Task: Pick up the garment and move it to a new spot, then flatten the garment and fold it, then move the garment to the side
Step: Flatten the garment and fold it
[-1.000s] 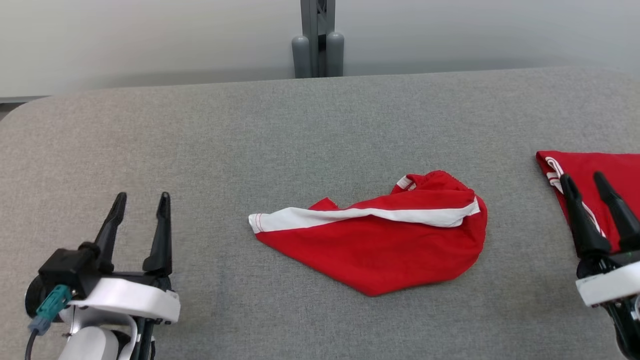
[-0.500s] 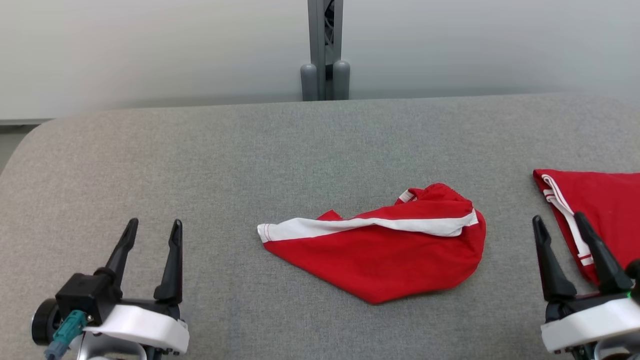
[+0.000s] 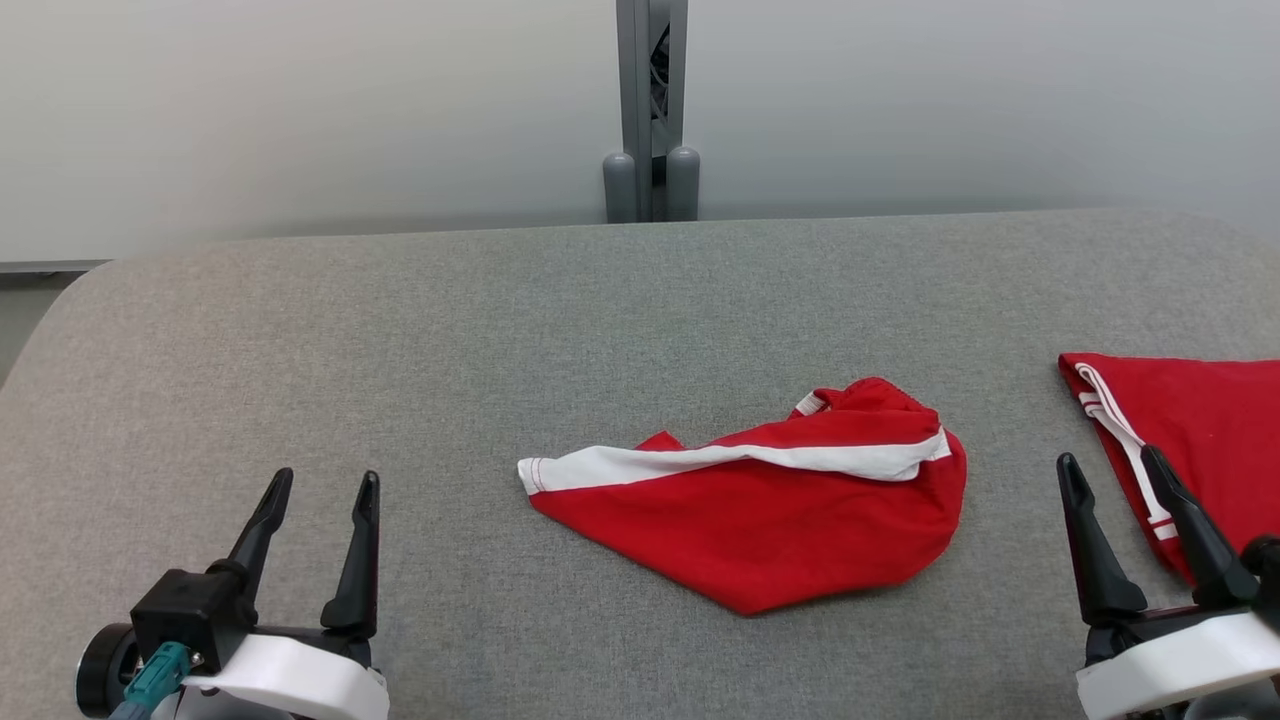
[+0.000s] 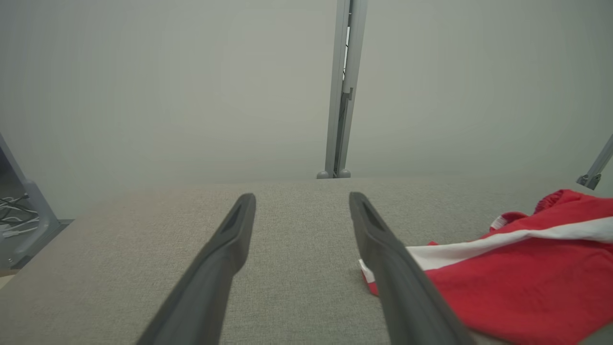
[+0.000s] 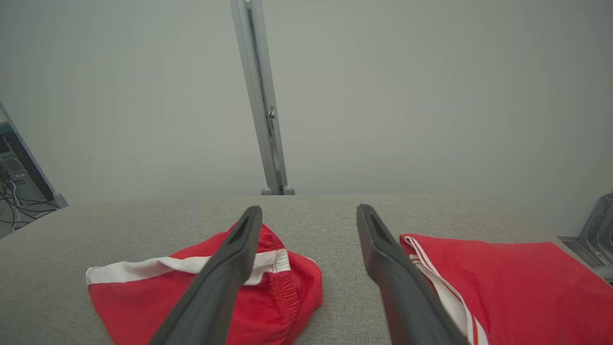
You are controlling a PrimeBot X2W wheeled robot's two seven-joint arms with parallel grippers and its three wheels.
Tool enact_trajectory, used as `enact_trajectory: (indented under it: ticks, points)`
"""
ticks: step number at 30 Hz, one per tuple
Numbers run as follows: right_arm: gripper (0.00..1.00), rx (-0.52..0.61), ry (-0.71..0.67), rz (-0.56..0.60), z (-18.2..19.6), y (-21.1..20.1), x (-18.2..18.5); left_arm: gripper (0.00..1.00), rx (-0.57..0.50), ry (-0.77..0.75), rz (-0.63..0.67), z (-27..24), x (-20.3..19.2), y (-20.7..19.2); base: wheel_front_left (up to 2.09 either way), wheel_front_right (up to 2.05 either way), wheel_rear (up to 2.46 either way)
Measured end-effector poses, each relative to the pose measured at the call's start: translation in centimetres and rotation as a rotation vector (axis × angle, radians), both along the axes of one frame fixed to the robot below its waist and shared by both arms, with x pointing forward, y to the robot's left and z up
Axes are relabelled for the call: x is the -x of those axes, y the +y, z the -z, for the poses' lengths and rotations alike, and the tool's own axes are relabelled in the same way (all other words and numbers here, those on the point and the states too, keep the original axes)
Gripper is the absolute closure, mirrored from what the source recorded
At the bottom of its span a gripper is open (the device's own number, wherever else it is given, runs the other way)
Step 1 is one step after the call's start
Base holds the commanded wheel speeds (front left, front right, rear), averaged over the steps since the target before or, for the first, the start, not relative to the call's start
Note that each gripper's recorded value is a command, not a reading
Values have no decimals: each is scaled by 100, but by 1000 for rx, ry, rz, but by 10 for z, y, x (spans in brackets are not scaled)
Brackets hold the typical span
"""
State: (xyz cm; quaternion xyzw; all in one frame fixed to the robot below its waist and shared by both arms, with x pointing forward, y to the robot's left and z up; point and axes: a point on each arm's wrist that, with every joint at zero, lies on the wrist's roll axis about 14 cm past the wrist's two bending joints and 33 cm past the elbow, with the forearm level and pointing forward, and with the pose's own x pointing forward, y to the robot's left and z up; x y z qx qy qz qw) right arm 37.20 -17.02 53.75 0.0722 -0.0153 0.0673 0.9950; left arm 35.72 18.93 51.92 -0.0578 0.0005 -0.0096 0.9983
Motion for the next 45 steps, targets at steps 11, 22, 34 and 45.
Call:
enact_trajectory:
  ticks: [11, 22, 34, 45]
  points:
    - [0, -12, 16, -5, 2, 4, 1, 0, 3, 21, 12, 4, 0, -3, 0, 0, 0]
    - [0, -37, 51, -6, 13, 6, -7, 0, 58, 207, 306, 27, -48, -74, 0, 0, 0]
    - [0, -59, 121, 27, 43, -5, -15, 0, 131, 562, 391, 124, -72, -100, 0, 0, 0]
    - [0, -63, 129, -38, 48, 8, -27, 100, 187, 600, 406, 138, -75, -108, 0, 0, 0]
